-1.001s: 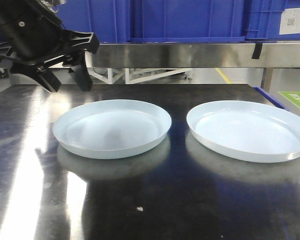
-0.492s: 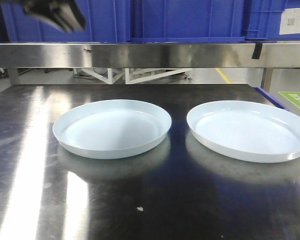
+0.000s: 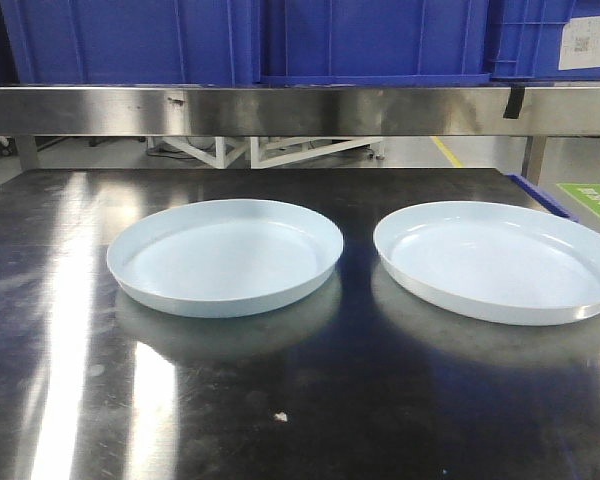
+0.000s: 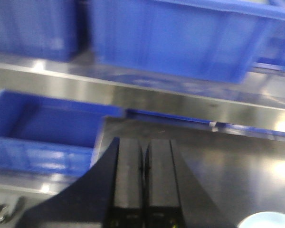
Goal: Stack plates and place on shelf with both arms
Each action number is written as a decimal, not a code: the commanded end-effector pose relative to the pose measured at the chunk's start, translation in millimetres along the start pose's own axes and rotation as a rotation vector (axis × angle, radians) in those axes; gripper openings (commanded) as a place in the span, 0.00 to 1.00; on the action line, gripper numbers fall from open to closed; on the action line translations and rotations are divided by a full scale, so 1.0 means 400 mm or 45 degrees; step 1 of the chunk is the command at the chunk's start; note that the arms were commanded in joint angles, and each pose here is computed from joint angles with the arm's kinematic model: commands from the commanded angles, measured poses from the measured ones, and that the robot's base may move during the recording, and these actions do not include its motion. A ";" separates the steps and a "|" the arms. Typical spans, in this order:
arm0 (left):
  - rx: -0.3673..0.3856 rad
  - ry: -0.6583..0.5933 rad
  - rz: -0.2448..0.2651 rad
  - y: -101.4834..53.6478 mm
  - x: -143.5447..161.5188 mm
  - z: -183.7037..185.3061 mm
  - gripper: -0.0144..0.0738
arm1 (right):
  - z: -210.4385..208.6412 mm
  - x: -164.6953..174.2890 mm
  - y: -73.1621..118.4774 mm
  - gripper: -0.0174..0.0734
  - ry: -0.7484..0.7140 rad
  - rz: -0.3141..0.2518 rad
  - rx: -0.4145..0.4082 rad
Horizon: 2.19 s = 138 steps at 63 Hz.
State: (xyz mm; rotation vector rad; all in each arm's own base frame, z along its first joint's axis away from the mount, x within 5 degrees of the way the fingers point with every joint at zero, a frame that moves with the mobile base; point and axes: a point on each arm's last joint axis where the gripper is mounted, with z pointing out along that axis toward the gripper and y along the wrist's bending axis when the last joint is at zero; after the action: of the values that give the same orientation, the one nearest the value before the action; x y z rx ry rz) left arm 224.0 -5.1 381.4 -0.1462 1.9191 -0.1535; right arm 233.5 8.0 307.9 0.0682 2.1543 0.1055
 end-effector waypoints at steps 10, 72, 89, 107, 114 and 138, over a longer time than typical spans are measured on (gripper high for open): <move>0.108 -0.119 0.005 -0.022 0.077 -0.068 0.27 | -0.024 -0.049 0.003 0.85 -0.152 -0.007 -0.007; 0.112 0.007 0.016 0.024 0.318 -0.134 0.26 | -0.023 -0.041 0.003 0.85 -0.106 -0.007 -0.006; 0.112 0.007 0.016 0.024 0.318 -0.134 0.26 | -0.023 -0.036 0.003 0.84 -0.080 -0.007 -0.005; 0.112 0.007 0.016 0.024 0.318 -0.134 0.26 | -0.022 -0.028 0.003 0.36 -0.034 -0.007 -0.005; 0.112 0.007 0.016 0.024 0.318 -0.134 0.26 | -0.022 -0.024 0.003 0.28 -0.013 -0.007 -0.004; 0.111 0.013 0.016 0.024 0.319 -0.132 0.26 | -0.023 -0.008 0.011 0.64 0.081 0.089 -0.049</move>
State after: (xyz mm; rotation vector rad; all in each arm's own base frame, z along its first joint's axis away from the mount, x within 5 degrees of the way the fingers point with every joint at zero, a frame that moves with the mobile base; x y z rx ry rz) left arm 126.1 -15.1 264.4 -0.0745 2.0225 -0.2081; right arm 224.9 11.8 297.2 0.1125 2.3059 0.1759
